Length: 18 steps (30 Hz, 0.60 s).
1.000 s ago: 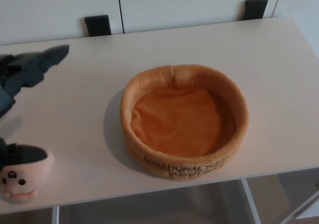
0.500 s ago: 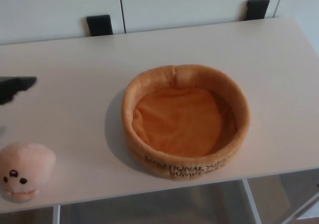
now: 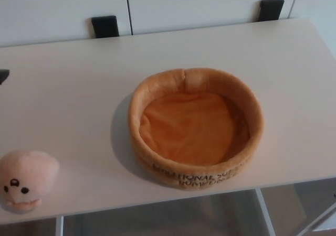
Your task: The robot walks towards a table in front, picks a dumpling toy with left hand and puts it in an orange round plate
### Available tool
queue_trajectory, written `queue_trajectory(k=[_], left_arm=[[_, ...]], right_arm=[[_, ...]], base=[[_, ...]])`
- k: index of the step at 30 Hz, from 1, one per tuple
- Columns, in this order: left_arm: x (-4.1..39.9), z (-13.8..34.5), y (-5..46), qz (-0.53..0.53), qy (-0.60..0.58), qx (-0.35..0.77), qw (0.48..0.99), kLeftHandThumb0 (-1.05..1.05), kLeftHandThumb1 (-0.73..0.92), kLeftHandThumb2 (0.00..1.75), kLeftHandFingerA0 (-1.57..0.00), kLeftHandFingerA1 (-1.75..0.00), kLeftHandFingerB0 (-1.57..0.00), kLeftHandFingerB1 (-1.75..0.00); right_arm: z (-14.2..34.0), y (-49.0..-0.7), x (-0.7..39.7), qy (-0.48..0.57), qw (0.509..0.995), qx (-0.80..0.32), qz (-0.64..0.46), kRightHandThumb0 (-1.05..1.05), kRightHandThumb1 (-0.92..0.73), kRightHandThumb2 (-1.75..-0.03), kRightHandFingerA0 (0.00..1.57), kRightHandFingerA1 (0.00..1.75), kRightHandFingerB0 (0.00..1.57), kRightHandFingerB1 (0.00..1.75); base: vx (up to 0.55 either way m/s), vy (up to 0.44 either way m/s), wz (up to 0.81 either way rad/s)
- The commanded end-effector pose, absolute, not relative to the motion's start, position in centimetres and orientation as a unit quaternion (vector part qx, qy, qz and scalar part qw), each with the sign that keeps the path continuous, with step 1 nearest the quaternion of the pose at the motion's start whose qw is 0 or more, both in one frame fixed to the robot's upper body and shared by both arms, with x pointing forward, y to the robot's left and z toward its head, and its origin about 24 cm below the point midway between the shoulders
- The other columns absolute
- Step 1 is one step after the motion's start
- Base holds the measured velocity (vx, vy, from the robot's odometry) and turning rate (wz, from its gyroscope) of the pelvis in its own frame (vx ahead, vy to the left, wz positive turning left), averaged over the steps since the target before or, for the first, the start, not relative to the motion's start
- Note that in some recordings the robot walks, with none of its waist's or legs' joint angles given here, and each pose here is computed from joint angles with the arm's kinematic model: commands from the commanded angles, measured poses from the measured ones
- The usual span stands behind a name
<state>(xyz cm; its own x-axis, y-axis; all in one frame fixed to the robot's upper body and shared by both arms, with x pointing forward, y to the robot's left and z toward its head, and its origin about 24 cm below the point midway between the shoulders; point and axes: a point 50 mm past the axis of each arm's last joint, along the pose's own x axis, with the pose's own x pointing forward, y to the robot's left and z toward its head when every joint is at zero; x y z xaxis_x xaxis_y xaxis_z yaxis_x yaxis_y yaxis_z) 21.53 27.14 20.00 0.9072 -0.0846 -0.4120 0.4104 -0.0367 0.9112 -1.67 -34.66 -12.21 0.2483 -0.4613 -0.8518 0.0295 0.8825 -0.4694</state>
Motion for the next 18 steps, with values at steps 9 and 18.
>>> queue_trajectory(k=[9, 18], left_arm=[[23.2, 16.6, 27.5, -0.195, 0.144, 0.714, 0.657, -0.74, 0.43, 0.86, 0.0, -0.07, 0.0, 0.0], [23.1, 13.4, 27.4, -0.232, 0.188, 0.706, 0.643, -0.76, 0.45, 0.85, 0.0, -0.03, 0.0, 0.0]], right_arm=[[-11.9, -35.2, -1.6, 0.593, 0.765, -0.195, -0.158, -0.23, -0.59, -0.57, 0.89, 0.68, 0.49, 0.44], [-11.9, -35.2, -1.5, 0.589, 0.77, -0.187, -0.161, -0.21, -0.59, -0.57, 0.91, 0.71, 0.49, 0.44]], base=[[0.0, 0.0, 0.0], [0.0, 0.0, 0.0]])
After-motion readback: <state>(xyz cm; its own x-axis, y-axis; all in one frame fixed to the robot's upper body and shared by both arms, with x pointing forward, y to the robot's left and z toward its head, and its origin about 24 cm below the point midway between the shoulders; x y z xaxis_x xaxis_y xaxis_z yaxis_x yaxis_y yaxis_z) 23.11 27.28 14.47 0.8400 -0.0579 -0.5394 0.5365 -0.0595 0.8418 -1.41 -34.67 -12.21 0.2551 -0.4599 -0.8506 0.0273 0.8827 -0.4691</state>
